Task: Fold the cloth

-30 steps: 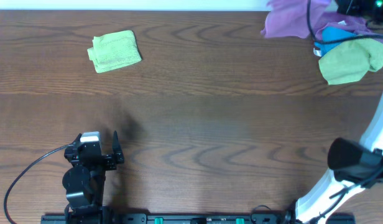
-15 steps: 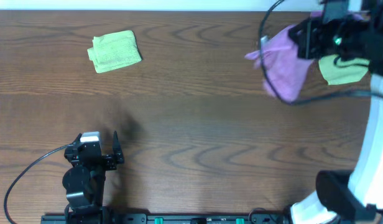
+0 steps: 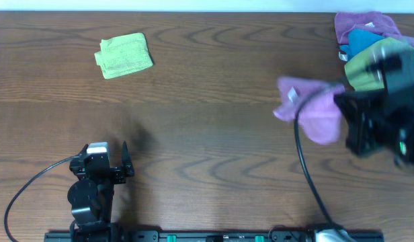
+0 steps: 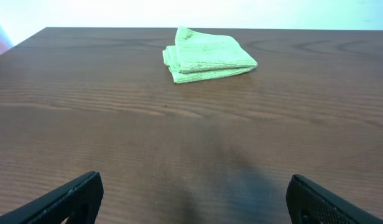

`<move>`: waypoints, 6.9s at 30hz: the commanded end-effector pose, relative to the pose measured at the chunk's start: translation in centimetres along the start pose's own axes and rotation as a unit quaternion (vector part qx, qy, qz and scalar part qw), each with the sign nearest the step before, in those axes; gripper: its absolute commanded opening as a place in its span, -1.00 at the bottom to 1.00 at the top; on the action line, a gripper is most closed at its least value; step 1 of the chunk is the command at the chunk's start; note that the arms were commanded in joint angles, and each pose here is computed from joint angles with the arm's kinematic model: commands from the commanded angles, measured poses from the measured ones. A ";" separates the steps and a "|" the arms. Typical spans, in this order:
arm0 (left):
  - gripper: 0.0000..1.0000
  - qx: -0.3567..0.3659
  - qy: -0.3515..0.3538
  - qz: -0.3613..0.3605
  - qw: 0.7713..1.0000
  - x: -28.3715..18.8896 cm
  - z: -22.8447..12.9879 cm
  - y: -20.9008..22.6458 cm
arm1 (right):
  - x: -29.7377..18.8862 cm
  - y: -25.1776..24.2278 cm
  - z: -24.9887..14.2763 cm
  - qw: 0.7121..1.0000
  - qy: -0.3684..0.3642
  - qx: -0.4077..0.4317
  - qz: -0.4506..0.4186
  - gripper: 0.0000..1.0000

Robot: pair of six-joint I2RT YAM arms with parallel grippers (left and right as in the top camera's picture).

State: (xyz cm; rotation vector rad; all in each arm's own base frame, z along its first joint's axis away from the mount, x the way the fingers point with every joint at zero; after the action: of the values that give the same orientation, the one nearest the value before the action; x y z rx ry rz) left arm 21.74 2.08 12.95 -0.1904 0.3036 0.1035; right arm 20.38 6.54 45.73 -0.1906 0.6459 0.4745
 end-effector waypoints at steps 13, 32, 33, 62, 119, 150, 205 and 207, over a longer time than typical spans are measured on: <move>0.91 0.010 0.017 -0.006 1.000 0.3 -1.3 0.0 | 16.6 0.4 -1.9 0.984 0.074 0.044 0.155 -0.97; 0.91 0.010 0.017 -0.006 1.000 0.3 -1.3 0.0 | 19.9 -1.0 -7.5 0.957 0.274 0.042 0.090 0.99; 0.91 0.010 0.017 -0.006 1.000 0.3 -1.3 0.0 | 20.3 -1.1 -8.4 0.953 0.288 0.045 0.085 0.99; 0.91 0.010 0.017 -0.006 1.000 0.3 -1.3 0.0 | 35.3 -4.7 -21.1 0.914 0.382 0.134 0.007 -0.24; 0.91 0.010 0.017 -0.006 1.000 0.3 -1.3 0.0 | 41.6 -9.1 -22.0 0.906 0.273 0.303 0.108 -0.97; 0.91 0.010 0.017 -0.006 1.000 0.3 -1.3 0.0 | 42.3 -8.9 -19.6 0.919 0.245 0.286 0.119 -0.02; 0.91 0.010 0.017 -0.006 1.000 0.3 -1.3 0.0 | 28.8 -0.9 -10.4 0.882 0.429 0.132 0.146 -0.96; 0.91 0.010 0.017 -0.006 1.000 0.3 -1.4 0.0 | 28.6 0.3 -10.1 0.886 0.427 0.105 0.149 -0.96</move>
State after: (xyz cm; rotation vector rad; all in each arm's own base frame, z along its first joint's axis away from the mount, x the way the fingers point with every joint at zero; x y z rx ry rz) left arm 21.74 2.08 12.95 -0.1904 0.3036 0.1035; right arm 35.64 12.58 18.24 0.0297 1.6788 0.5340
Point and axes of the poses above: each gripper's point midway between its finger pads, its own x axis out along the fingers, its own y axis along the line the jaws close on, z = x × y, the point moved 2 cm from there along -x, back along the fingers, and after that the axes turned 12 degrees about -x, right-handed, at the moved point
